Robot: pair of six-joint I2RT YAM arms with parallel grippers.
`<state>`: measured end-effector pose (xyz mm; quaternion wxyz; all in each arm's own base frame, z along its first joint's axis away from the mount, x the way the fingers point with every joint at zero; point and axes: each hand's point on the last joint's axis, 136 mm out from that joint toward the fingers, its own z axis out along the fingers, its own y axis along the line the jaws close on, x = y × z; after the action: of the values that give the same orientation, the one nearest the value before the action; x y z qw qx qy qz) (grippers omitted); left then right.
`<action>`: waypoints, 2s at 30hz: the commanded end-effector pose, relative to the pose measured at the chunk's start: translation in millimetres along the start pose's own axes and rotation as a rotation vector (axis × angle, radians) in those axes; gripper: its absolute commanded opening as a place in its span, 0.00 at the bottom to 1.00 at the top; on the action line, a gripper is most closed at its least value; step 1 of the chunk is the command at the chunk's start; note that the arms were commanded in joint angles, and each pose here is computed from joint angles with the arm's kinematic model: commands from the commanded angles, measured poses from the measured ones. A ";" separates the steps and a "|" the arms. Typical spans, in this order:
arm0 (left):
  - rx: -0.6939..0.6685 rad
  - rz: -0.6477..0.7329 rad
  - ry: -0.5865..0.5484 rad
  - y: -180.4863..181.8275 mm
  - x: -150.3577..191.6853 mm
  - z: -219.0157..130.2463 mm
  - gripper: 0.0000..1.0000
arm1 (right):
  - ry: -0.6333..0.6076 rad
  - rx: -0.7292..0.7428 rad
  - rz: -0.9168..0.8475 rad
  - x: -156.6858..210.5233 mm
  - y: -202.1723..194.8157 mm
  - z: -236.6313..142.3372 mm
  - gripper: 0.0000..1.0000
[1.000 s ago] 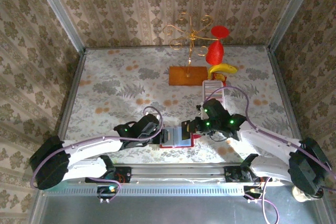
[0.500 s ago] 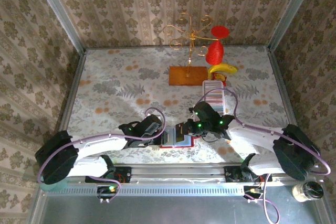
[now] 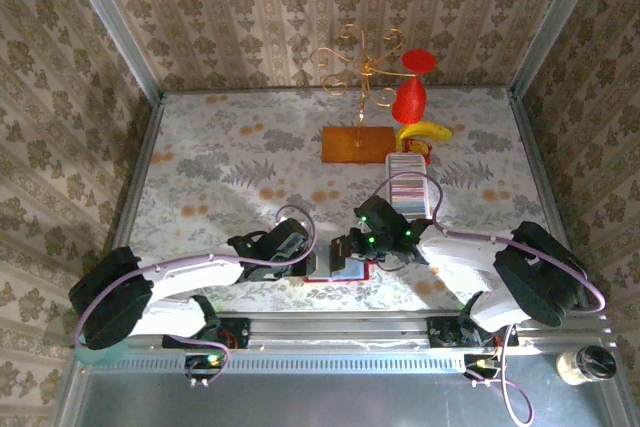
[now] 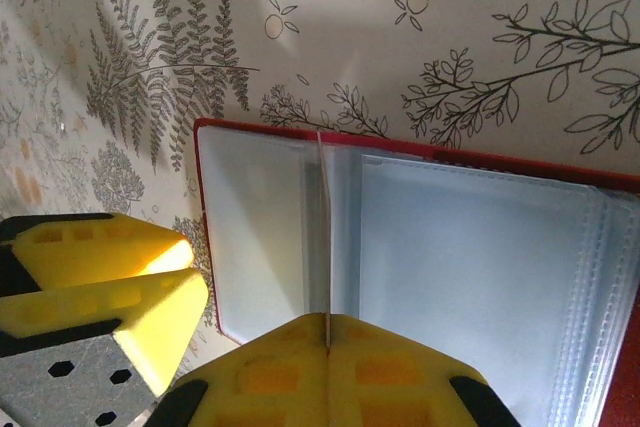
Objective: Put the credit cards into the card holder
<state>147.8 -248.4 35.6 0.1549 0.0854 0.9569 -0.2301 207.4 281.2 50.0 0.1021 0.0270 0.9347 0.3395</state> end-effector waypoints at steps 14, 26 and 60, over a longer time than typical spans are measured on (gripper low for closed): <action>-0.034 0.006 0.027 11.0 7.6 6.7 0.25 | -0.004 -0.007 0.036 5.5 3.5 8.4 0.00; -0.049 0.007 0.042 13.9 11.3 10.0 0.22 | 0.049 -0.037 0.084 20.0 3.7 8.6 0.00; -0.067 0.019 0.053 14.6 17.6 13.0 0.18 | 0.008 0.063 0.048 17.9 -9.0 2.4 0.20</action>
<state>145.0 -248.8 24.1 0.1470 0.0913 0.9610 -0.2158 186.5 284.4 34.3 0.0677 0.0621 0.9364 0.3386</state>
